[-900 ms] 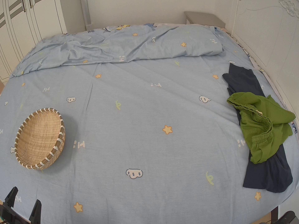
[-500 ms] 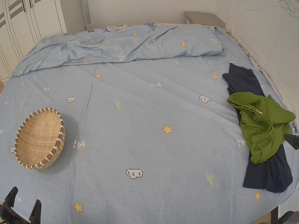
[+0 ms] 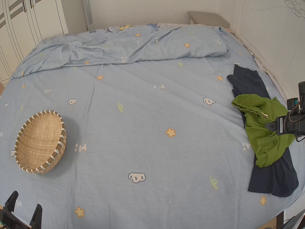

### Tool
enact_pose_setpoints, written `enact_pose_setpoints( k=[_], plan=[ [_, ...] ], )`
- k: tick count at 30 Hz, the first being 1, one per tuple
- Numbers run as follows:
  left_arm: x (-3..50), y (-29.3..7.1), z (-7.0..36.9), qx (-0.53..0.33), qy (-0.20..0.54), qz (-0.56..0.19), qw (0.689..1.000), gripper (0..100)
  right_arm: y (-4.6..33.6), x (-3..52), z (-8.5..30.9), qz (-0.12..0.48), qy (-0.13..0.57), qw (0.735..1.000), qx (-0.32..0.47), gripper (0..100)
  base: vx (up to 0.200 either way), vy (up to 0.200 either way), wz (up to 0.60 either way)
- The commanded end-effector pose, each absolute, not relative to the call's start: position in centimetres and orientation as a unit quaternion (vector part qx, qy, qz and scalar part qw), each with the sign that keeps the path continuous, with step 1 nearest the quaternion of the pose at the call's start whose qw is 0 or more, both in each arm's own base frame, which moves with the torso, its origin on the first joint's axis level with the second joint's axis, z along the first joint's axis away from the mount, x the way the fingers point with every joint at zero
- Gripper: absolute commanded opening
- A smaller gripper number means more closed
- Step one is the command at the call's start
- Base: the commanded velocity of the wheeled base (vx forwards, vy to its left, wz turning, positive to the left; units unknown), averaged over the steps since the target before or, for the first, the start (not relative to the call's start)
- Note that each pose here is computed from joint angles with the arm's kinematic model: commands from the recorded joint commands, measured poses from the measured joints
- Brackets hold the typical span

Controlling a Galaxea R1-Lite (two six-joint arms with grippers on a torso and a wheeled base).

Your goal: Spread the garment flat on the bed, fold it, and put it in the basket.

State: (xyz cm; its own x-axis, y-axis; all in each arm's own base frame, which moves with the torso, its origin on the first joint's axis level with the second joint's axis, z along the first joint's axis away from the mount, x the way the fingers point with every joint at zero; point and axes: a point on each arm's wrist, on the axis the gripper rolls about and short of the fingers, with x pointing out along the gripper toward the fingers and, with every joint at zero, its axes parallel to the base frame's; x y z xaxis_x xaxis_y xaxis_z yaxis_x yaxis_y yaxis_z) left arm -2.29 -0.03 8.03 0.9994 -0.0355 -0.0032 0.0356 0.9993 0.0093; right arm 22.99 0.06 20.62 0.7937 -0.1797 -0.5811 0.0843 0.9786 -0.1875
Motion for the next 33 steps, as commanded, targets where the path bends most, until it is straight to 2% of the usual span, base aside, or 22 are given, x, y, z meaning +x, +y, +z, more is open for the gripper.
enact_pose_setpoints(
  k=[1,11,16,23,33],
  plan=[
    [-2.3,0.0,7.6,0.005,0.004,-0.018,1.000,100,-0.4,25.6,18.5,-0.087,0.354,0.927,-0.084,100,0.000,0.000,0.00],
    [-2.3,0.0,7.6,0.005,0.003,-0.018,1.000,100,-0.6,28.6,17.2,-0.088,0.324,0.938,-0.090,100,0.000,0.000,0.00],
    [-2.2,0.0,7.6,0.005,0.005,-0.018,1.000,100,-0.6,30.3,16.1,-0.088,0.335,0.934,-0.090,100,0.000,0.000,0.00],
    [-2.2,0.0,7.6,0.005,0.005,-0.018,1.000,100,-0.9,32.0,15.8,-0.097,0.306,0.943,-0.087,100,0.000,0.000,0.00],
    [-2.3,0.0,7.6,0.005,0.004,-0.018,1.000,100,-1.0,33.9,15.6,-0.100,0.301,0.945,-0.086,100,0.000,0.000,0.00]
  ],
)
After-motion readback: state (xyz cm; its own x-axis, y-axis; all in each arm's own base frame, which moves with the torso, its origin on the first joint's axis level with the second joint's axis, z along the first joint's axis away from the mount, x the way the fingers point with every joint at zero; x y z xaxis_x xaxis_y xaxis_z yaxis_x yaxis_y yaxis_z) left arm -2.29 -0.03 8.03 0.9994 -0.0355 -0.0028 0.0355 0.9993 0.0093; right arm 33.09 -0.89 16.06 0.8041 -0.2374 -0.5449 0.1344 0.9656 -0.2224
